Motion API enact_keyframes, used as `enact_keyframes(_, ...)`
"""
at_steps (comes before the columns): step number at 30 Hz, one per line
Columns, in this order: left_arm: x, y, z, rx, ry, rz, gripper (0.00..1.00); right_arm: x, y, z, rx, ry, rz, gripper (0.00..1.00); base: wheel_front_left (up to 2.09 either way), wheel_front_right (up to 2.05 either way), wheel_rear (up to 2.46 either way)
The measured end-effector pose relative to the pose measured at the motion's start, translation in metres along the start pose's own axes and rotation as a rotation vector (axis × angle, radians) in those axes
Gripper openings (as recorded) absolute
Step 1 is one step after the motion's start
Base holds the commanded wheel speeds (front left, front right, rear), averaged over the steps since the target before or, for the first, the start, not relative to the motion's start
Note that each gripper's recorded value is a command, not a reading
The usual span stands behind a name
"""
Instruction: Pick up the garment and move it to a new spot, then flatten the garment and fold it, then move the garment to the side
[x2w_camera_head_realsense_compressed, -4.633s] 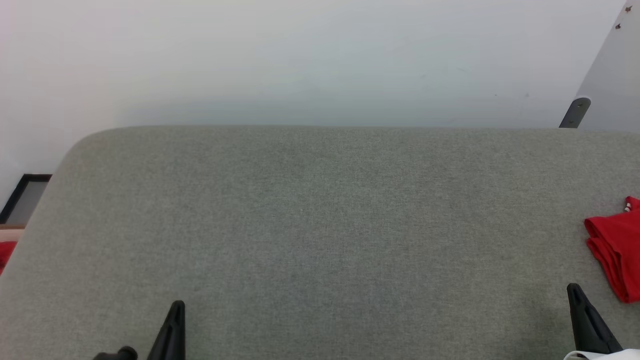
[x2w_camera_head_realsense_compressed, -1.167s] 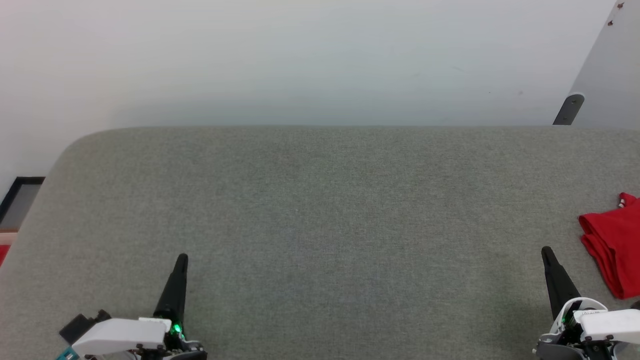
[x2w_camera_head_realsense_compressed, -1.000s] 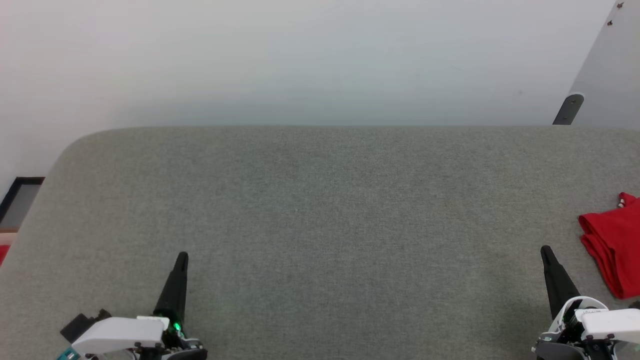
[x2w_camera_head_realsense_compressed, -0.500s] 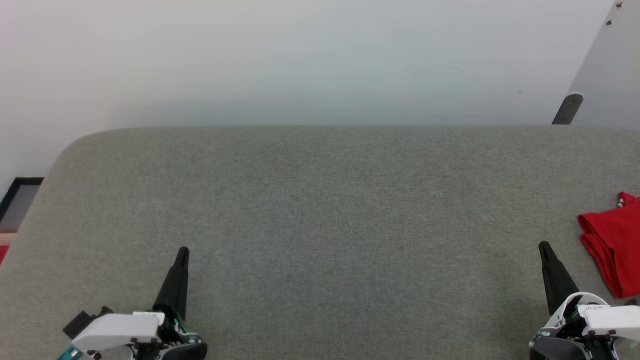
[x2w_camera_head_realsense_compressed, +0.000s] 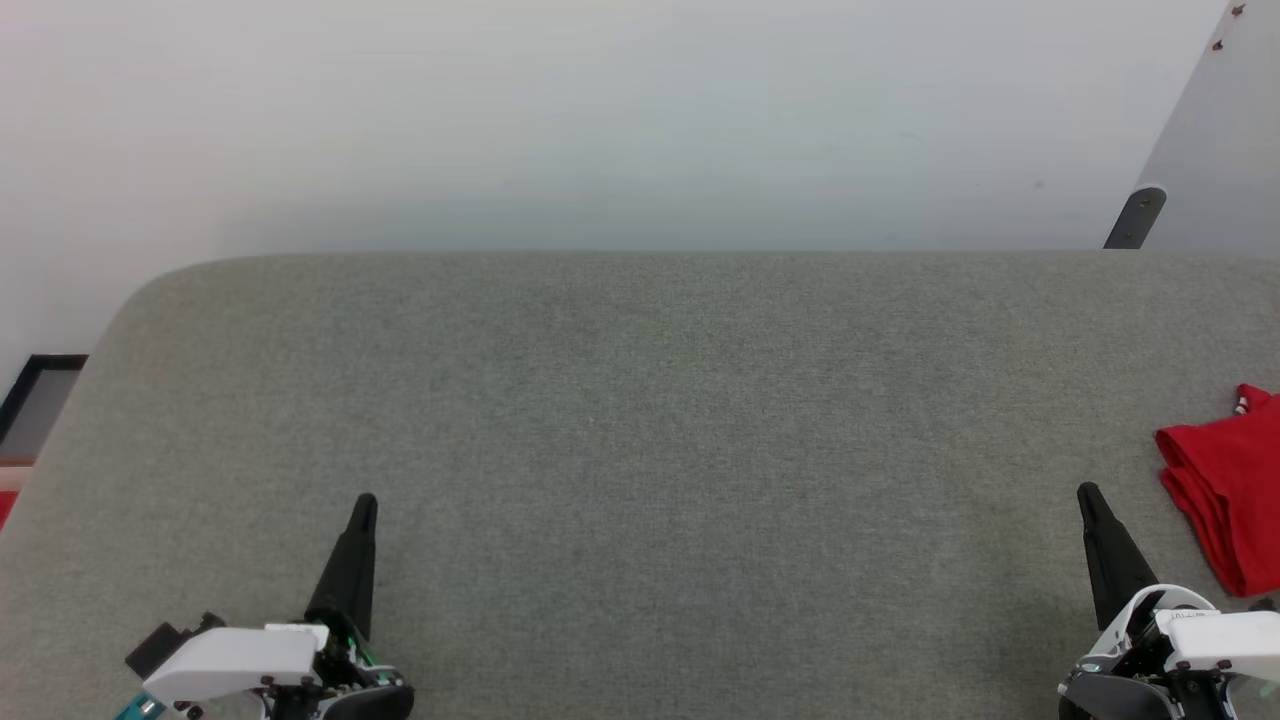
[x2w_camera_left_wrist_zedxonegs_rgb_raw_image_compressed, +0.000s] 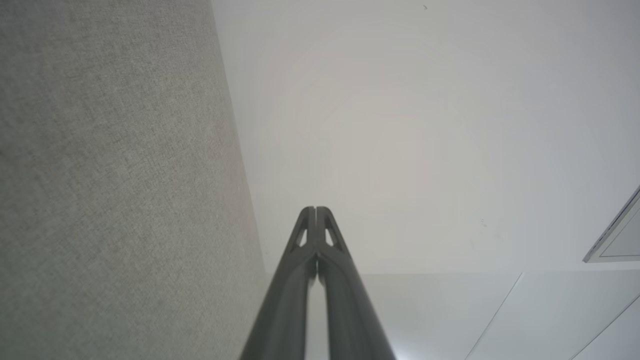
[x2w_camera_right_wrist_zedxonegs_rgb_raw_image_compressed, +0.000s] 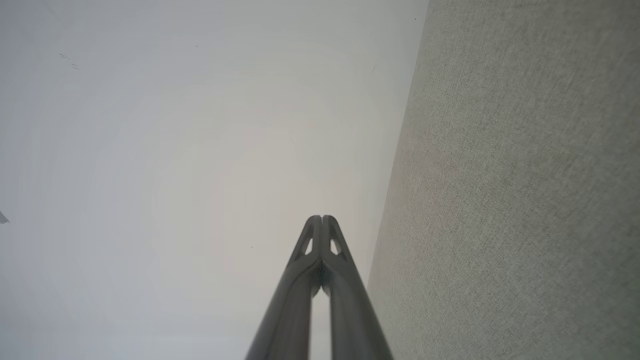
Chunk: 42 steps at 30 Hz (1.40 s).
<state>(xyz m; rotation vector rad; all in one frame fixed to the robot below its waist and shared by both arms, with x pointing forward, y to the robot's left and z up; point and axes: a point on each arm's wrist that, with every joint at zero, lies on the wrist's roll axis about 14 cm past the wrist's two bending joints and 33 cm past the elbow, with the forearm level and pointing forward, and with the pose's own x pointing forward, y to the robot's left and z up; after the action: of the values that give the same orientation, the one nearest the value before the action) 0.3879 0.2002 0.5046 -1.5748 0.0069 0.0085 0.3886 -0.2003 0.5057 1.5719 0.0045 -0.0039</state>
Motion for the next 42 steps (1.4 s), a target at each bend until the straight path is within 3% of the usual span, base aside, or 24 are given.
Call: enact_keyframes(42,-0.0001,0.0001,-0.0001,0.000,0.001,0.000,0.00,0.0000,0.0000,0.0000,0.001,0.000,0.000,0.00,0.00,0.00,0.00)
